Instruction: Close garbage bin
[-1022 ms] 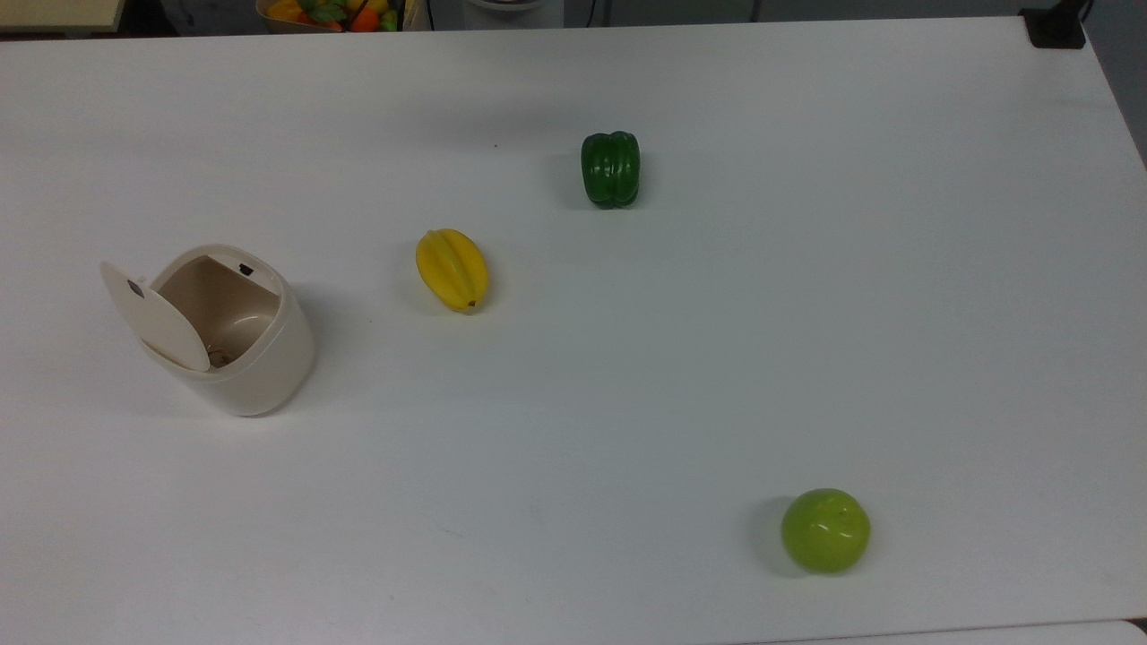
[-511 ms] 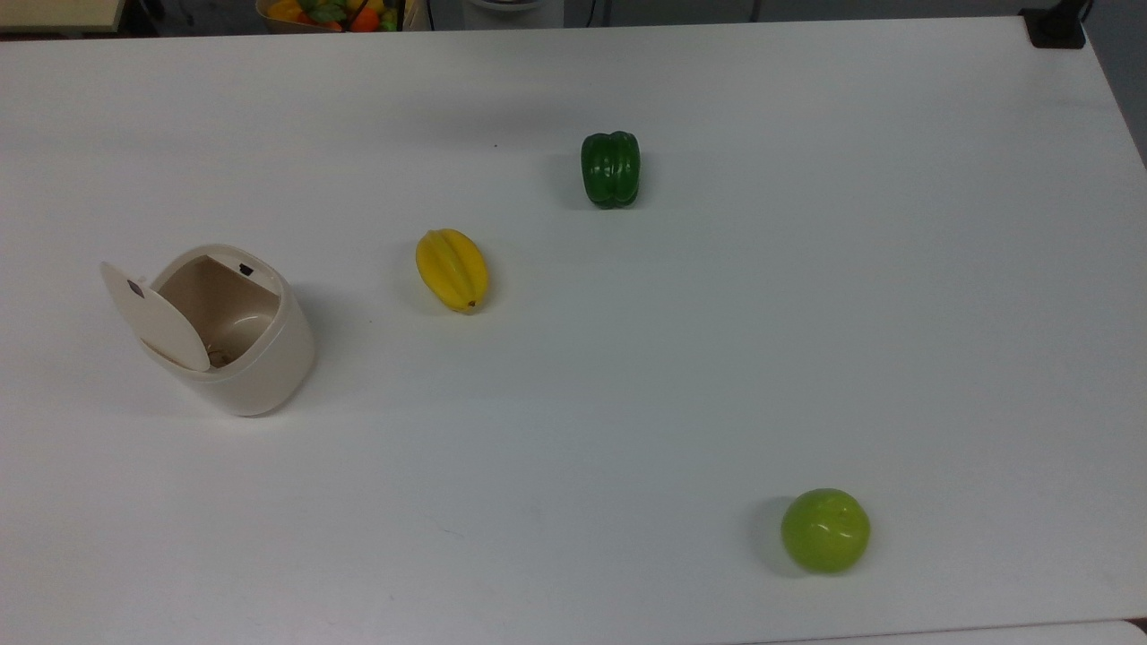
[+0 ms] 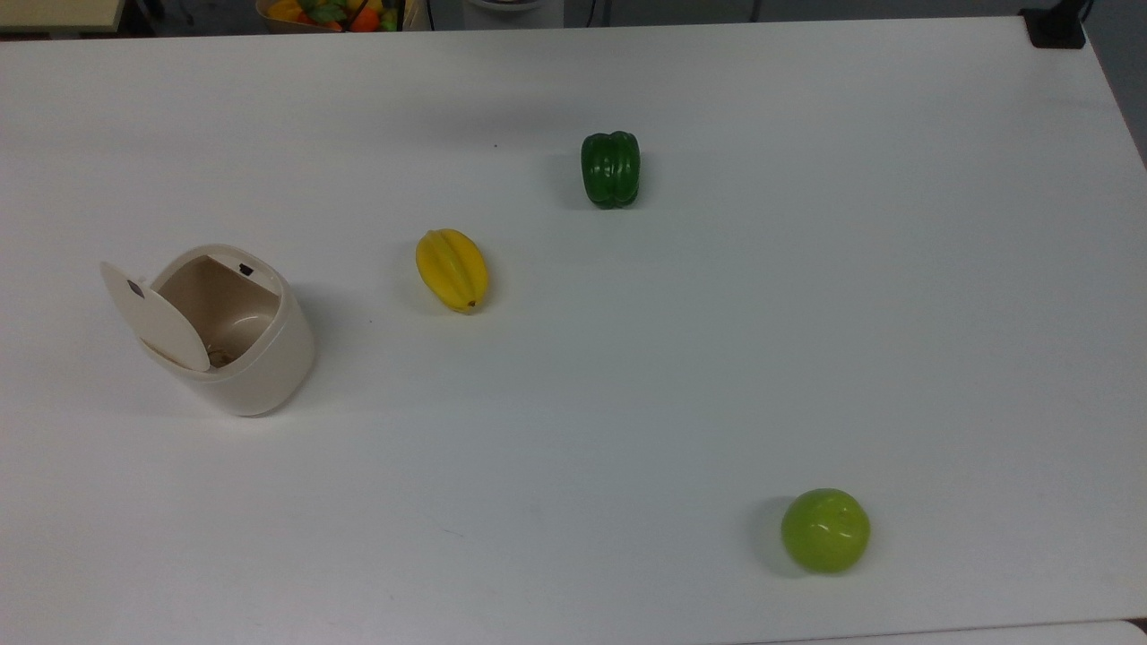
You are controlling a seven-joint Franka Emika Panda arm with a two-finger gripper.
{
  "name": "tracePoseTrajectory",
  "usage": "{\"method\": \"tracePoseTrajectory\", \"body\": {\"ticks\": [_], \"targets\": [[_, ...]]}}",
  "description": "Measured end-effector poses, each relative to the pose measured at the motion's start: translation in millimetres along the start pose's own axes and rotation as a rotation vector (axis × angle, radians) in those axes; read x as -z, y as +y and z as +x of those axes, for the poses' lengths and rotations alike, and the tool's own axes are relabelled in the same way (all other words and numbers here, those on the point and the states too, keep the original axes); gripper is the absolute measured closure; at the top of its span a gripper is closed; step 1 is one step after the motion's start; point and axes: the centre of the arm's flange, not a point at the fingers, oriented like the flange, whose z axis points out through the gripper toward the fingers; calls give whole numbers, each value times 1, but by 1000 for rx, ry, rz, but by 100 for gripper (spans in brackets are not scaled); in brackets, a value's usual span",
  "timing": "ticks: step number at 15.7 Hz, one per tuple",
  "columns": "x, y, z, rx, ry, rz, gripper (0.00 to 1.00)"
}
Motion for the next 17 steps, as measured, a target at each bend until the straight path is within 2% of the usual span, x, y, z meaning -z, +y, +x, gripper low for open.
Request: {"method": "tracePoseTrajectory", "body": {"ticks": [1, 3, 5, 7, 8, 10, 12, 17], "targets": [[-1, 1, 1, -2, 0, 0, 14], [-1, 5, 5, -11, 21, 0, 16], [-2, 19, 12, -38, 51, 1, 33], [-2, 38, 21, -86, 102, 1, 40], [-3, 45, 24, -116, 117, 1, 57], [-7, 48, 27, -142, 117, 2, 65], [-8, 47, 29, -149, 118, 2, 83], [-6, 61, 43, -195, 209, 3, 90]]}}
